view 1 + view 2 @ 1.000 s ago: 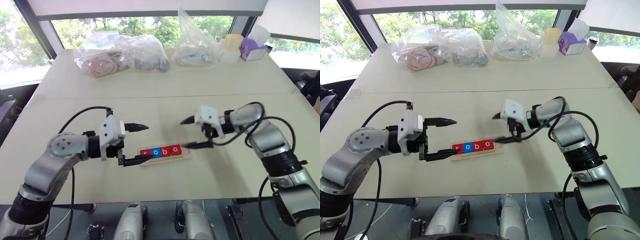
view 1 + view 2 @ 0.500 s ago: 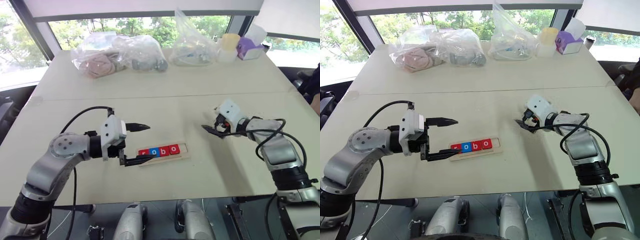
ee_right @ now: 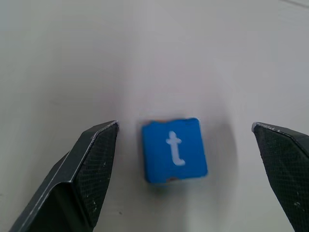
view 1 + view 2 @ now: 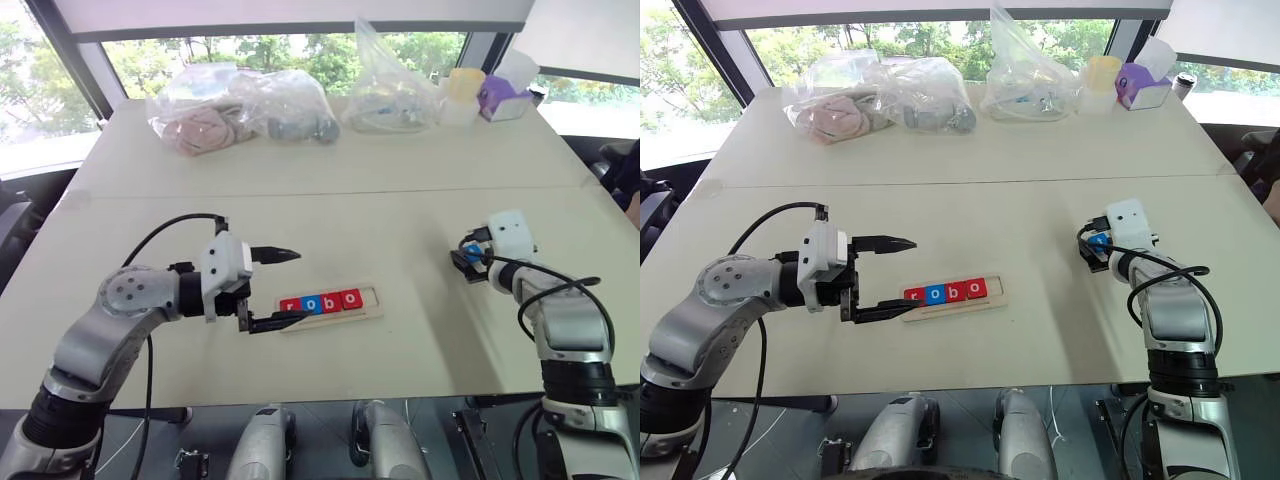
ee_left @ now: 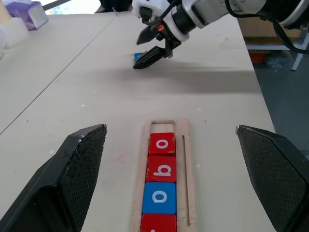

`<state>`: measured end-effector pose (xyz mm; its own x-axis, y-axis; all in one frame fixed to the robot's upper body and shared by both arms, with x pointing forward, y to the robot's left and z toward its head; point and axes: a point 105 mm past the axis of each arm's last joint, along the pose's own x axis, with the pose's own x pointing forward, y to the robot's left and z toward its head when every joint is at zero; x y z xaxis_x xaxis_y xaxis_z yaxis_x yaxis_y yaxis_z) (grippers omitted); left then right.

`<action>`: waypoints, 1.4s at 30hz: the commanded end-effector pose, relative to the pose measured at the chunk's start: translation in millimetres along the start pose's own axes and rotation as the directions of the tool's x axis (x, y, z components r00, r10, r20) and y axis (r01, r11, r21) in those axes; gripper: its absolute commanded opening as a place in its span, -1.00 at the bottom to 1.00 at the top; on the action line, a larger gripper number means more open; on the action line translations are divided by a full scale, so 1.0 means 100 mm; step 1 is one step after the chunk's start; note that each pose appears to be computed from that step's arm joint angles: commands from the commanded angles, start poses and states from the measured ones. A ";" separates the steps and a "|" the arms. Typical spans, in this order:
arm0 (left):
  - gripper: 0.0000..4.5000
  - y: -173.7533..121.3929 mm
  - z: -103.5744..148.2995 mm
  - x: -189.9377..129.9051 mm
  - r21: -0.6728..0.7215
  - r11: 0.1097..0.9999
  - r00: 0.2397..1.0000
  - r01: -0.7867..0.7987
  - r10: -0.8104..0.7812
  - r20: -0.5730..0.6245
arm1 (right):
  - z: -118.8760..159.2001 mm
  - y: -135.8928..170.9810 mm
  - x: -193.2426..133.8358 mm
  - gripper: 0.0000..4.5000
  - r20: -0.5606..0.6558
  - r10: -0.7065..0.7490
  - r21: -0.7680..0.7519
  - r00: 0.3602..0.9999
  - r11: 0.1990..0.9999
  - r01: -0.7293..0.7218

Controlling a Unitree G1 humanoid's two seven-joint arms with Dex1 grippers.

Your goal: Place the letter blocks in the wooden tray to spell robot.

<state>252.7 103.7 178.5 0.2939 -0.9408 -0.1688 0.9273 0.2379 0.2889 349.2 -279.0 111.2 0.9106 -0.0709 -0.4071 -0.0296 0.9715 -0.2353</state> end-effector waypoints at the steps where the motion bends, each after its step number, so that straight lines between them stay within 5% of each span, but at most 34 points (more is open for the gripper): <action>1: 1.00 0.00 0.06 0.03 0.034 0.999 1.000 0.009 -0.009 0.018 | -0.06 -0.05 -0.03 0.99 -0.031 -0.006 0.106 0.999 0.994 0.009; 4: 1.00 0.01 0.06 0.04 0.038 0.999 1.000 0.010 -0.010 0.019 | -0.16 0.05 -0.01 0.99 -0.070 0.059 0.201 0.996 0.979 -0.044; 6: 1.00 0.02 0.06 0.03 0.040 0.999 1.000 0.009 -0.010 0.017 | -0.19 0.10 0.01 0.75 -0.084 0.091 0.264 0.992 0.962 -0.066; 12: 1.00 0.02 0.07 0.03 0.044 0.999 1.000 0.011 -0.012 0.012 | -0.12 0.19 -0.03 -0.50 -0.062 0.124 0.250 0.990 0.963 -0.105; 17: 1.00 0.02 0.07 0.04 0.043 0.999 1.000 0.015 -0.016 0.012 | -0.08 0.34 -0.20 -0.49 -0.046 0.152 0.251 0.987 0.958 -0.136; 23: 1.00 0.02 0.07 0.04 0.042 0.999 1.000 0.024 -0.024 0.013 | -0.16 0.87 -0.65 -0.49 -0.060 0.253 0.242 0.966 0.942 -0.232; 33: 1.00 0.01 0.07 0.05 0.042 0.998 0.999 0.037 -0.038 0.012 | -0.26 1.04 -0.76 -0.49 -0.105 0.213 0.196 0.971 0.962 -0.190; 39: 1.00 0.01 0.07 0.05 0.044 0.998 0.999 0.035 -0.036 0.011 | -0.21 1.14 -0.80 0.84 -0.081 0.310 0.141 0.947 0.944 -0.297; 42: 1.00 0.02 0.07 0.05 0.046 0.998 0.999 0.033 -0.033 0.011 | -0.02 1.12 -0.89 0.96 -0.029 0.480 0.021 0.877 0.877 -0.480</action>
<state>255.5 99.6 176.3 0.2653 -0.9459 -0.1869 0.9356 0.2057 0.2870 262.7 -170.0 102.2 0.7776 0.2997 -0.5528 -0.3593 0.9332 0.0006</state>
